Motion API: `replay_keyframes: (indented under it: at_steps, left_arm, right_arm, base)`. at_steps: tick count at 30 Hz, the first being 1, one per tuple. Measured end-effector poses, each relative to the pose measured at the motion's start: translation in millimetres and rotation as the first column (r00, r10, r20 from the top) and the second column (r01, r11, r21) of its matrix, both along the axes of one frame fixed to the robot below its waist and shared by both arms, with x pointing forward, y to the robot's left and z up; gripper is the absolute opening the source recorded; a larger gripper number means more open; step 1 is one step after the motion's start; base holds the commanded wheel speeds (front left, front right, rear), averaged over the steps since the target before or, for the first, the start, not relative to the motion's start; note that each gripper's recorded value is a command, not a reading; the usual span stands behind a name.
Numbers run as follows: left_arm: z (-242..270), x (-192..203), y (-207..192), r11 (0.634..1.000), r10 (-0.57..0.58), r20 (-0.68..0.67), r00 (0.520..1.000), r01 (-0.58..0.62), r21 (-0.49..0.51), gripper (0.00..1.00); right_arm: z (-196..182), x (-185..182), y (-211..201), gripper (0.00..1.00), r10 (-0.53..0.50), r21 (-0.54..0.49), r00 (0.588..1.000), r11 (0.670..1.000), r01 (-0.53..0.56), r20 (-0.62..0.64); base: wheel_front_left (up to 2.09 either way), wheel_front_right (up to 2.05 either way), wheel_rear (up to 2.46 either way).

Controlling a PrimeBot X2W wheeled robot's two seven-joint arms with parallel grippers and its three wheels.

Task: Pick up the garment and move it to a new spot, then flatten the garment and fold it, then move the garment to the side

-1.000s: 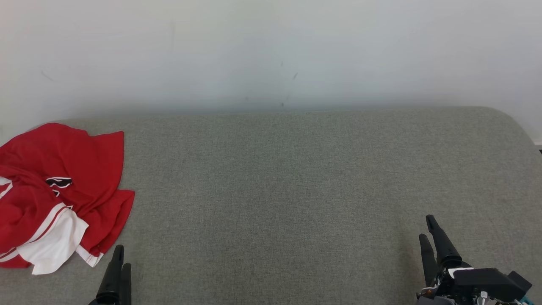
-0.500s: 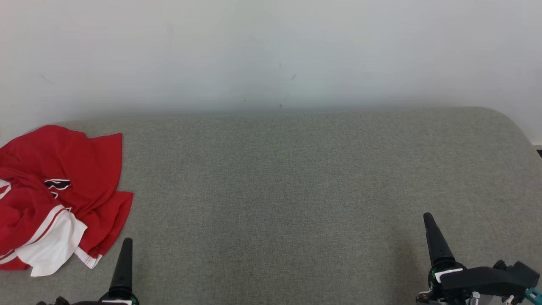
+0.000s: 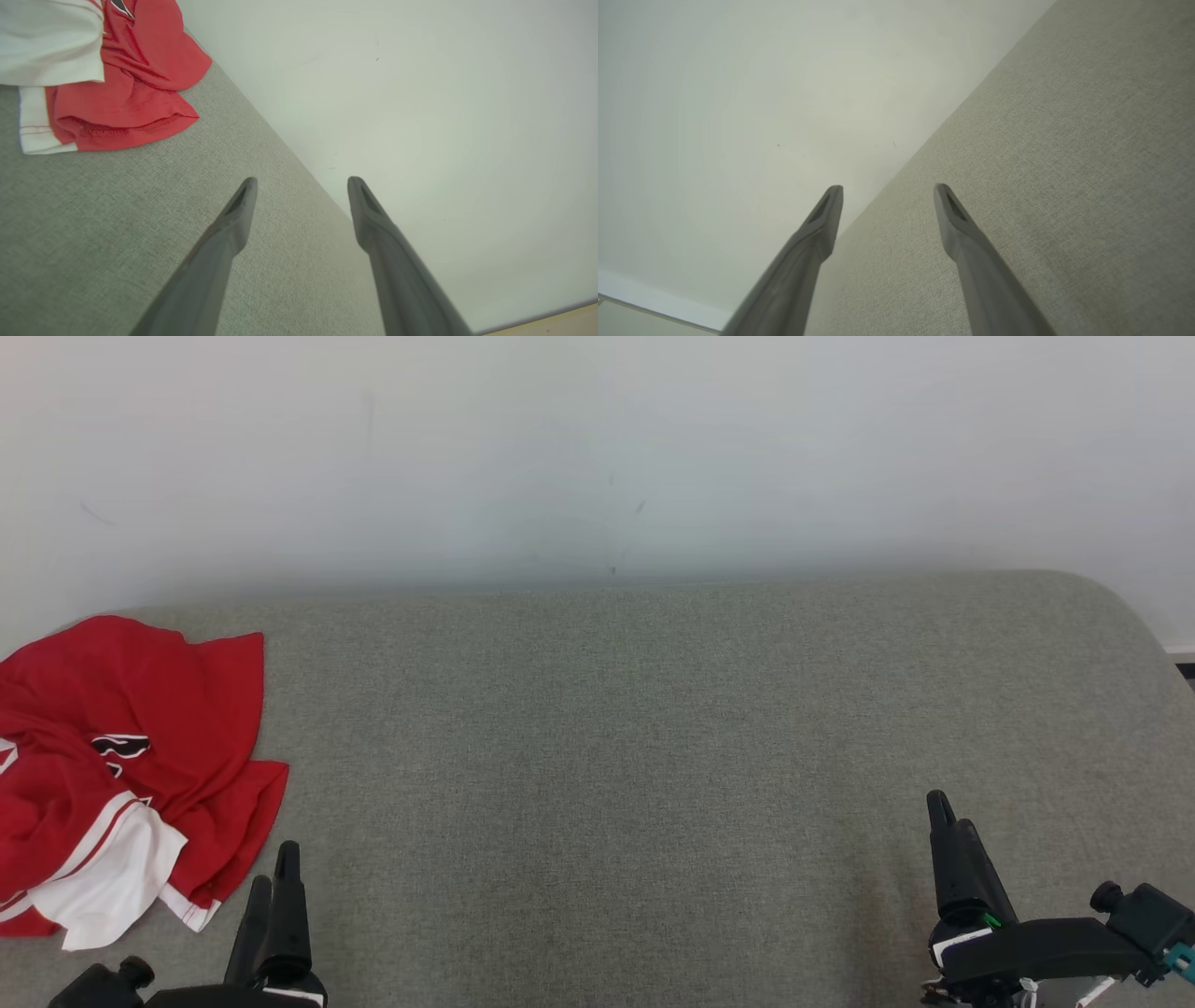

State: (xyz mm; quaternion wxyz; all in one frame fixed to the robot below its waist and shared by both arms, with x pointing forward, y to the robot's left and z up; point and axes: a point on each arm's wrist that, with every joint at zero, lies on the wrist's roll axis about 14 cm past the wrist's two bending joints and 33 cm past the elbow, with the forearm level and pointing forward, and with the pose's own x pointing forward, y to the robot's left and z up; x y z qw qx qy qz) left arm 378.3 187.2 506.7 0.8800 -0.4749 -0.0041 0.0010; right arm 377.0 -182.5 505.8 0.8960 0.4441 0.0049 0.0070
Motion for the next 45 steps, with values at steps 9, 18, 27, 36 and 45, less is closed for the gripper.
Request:
replay_keyframes:
  at_steps: [9,18,27,36,45]
  left_arm:
    - [8,2,-7,0.987,-0.014,0.032,0.999,0.009,0.158,1.00]
    - [16,4,-15,0.965,-0.036,0.063,0.997,0.018,0.262,1.00]
    - [22,7,-20,0.933,-0.047,0.090,0.995,0.012,0.360,1.00]
    - [30,7,-24,0.887,-0.057,0.121,0.991,-0.006,0.462,1.00]
    - [35,7,-34,0.834,-0.084,0.142,0.986,-0.008,0.552,1.00]
  right_arm:
    - [14,-1,7,1.00,0.016,-0.162,0.998,0.987,-0.007,0.056]
    - [17,-4,23,1.00,0.078,-0.293,0.994,0.955,-0.053,0.075]
    - [27,0,22,1.00,0.095,-0.404,0.989,0.914,-0.041,0.114]
    - [30,-4,28,1.00,0.107,-0.514,0.985,0.857,-0.022,0.137]
    - [34,-9,34,1.00,0.128,-0.590,0.979,0.808,-0.009,0.161]
  base:
    - [0.00,0.00,0.00]
    - [0.00,0.00,0.00]
    - [0.00,0.00,0.00]
    - [0.00,0.00,0.00]
    - [0.00,0.00,0.00]
